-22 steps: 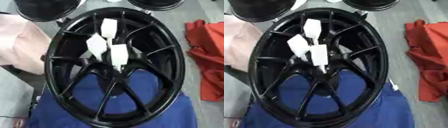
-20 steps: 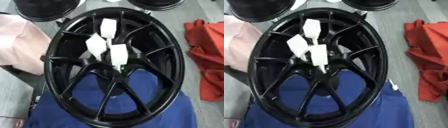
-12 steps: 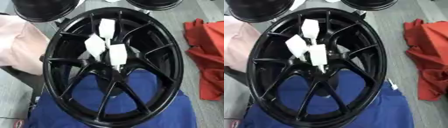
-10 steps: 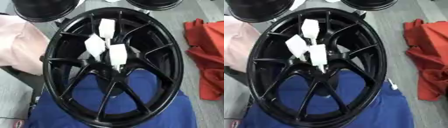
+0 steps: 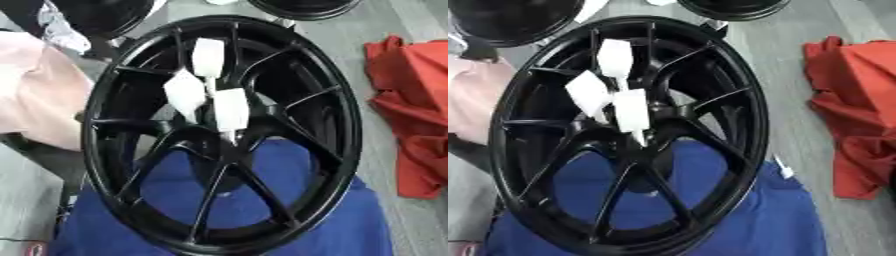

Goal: Pull the pin out of the wheel hub.

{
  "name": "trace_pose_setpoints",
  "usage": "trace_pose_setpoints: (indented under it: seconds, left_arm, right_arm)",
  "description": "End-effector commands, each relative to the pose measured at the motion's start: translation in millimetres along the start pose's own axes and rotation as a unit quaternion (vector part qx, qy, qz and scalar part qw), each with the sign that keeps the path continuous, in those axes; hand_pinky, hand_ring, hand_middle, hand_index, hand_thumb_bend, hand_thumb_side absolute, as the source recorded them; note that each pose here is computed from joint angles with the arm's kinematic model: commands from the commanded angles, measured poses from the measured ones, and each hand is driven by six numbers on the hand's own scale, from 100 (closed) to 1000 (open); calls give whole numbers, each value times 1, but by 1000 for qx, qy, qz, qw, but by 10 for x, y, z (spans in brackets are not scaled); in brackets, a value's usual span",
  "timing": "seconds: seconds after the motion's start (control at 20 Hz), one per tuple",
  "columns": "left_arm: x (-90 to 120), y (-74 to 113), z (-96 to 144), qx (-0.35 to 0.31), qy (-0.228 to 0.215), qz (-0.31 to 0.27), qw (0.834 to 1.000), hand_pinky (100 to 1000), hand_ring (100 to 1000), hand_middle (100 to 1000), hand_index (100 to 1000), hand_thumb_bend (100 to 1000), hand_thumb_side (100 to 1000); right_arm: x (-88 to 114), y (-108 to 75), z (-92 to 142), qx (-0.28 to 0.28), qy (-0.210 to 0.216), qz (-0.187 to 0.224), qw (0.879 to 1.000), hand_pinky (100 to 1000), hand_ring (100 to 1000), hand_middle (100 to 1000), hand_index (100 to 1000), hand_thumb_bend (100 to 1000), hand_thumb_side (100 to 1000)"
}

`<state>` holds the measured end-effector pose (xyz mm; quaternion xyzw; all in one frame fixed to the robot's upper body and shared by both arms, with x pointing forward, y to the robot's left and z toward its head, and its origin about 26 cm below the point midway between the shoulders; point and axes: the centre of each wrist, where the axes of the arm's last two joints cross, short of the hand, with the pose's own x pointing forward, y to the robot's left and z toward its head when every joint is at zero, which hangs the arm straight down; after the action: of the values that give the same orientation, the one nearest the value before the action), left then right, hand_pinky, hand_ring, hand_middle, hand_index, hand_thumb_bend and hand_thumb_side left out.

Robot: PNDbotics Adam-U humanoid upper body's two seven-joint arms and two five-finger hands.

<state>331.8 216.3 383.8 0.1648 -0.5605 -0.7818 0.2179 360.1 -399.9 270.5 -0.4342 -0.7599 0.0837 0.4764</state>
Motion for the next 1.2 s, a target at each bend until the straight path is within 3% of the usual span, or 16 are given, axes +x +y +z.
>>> trace_pose_setpoints:
  seconds: [0.05,0.55,0.8,1.2]
  left_arm:
    - [1,38,13,-5,20,-31,999,752,629,744,867,600,219]
    - [-126,-29,-195,-22,15,-48,998,730,612,780,863,639,210]
    - [-169,-31,-262,-24,15,-45,999,749,686,778,865,629,228]
    - [-207,-26,-384,-24,0,-31,999,719,642,709,810,541,214]
  right_arm:
    - [101,-131,-63,-11,-20,10,1000,820,684,728,762,100,811]
    - [94,-120,-61,-14,-19,6,1000,819,681,725,759,100,812]
    - [101,-113,-62,-16,-20,3,1000,819,678,723,759,100,812]
    - [109,-104,-65,-18,-20,0,1000,818,676,722,758,100,812]
